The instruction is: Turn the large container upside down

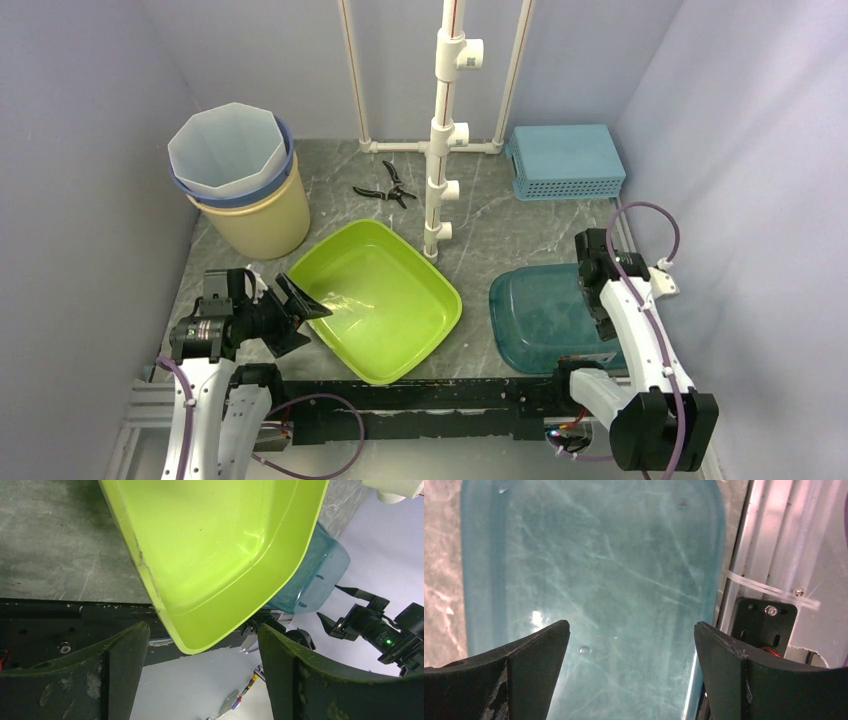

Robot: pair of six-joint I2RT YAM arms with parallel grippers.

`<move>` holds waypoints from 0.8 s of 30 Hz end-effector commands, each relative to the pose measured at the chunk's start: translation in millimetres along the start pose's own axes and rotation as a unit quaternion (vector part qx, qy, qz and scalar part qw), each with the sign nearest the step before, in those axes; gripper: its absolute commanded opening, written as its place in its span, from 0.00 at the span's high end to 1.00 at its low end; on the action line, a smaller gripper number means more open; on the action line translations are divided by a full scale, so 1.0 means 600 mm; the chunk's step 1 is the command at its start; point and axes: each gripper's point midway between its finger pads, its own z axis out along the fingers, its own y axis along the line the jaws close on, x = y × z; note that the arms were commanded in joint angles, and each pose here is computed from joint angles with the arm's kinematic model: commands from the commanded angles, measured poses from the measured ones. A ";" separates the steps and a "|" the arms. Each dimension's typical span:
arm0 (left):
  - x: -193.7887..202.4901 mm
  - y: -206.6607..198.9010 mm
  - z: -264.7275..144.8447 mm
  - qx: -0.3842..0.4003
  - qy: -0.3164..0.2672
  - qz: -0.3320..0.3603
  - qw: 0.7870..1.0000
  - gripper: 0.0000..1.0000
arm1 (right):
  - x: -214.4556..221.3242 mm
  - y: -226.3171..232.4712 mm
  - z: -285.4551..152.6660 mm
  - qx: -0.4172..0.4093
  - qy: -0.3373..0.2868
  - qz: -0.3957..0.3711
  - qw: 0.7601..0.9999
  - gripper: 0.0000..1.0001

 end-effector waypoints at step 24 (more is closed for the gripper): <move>-0.006 -0.012 0.000 0.017 -0.002 0.017 1.000 0.15 | 0.076 -0.074 0.003 0.029 0.096 0.028 0.995 0.06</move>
